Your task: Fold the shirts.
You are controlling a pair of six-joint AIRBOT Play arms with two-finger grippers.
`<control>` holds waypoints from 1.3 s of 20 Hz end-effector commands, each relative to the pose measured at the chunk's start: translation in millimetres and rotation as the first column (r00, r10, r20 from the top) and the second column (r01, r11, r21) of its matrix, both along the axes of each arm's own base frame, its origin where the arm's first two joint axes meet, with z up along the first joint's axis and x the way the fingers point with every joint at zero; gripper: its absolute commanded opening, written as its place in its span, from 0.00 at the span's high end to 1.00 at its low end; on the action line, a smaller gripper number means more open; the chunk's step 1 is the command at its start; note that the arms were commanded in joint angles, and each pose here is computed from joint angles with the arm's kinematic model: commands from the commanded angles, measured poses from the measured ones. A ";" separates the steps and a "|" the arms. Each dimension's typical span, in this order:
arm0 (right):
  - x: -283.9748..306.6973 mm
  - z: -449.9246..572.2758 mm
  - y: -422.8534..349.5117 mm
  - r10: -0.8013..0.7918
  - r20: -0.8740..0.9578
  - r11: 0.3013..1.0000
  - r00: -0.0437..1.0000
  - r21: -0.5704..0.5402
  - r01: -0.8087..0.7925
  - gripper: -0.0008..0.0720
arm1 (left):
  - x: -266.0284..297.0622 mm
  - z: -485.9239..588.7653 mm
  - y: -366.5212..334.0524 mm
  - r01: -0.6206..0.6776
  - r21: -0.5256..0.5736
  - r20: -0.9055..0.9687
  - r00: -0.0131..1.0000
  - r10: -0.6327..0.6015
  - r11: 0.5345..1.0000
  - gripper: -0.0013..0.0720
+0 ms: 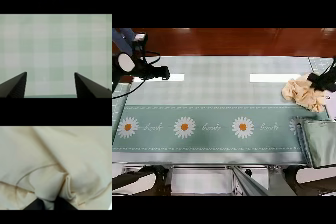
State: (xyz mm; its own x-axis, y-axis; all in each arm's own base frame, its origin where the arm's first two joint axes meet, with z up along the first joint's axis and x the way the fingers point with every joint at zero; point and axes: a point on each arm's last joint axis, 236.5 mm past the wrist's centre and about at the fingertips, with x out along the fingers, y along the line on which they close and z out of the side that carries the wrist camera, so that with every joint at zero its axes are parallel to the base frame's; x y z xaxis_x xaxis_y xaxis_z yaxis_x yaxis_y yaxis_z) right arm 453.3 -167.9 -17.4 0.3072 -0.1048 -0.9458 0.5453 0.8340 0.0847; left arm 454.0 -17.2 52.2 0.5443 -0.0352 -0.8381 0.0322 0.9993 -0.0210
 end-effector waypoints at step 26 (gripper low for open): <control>-113.9 116.4 450.4 0.730 0.454 0.549 0.511 0.057 -0.834 0.95 | -160.2 29.2 -88.0 0.092 -0.329 0.090 0.994 -0.066 0.940 0.03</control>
State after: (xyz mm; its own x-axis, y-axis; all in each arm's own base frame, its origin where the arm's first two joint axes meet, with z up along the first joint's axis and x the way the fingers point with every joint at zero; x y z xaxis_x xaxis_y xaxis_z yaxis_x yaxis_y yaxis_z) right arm 344.6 239.8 180.3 0.5194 0.5293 -0.6708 -0.5073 0.8228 0.2564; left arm 285.1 -105.8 78.7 0.5640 -0.3548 -0.7457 0.1284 0.9297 -0.3453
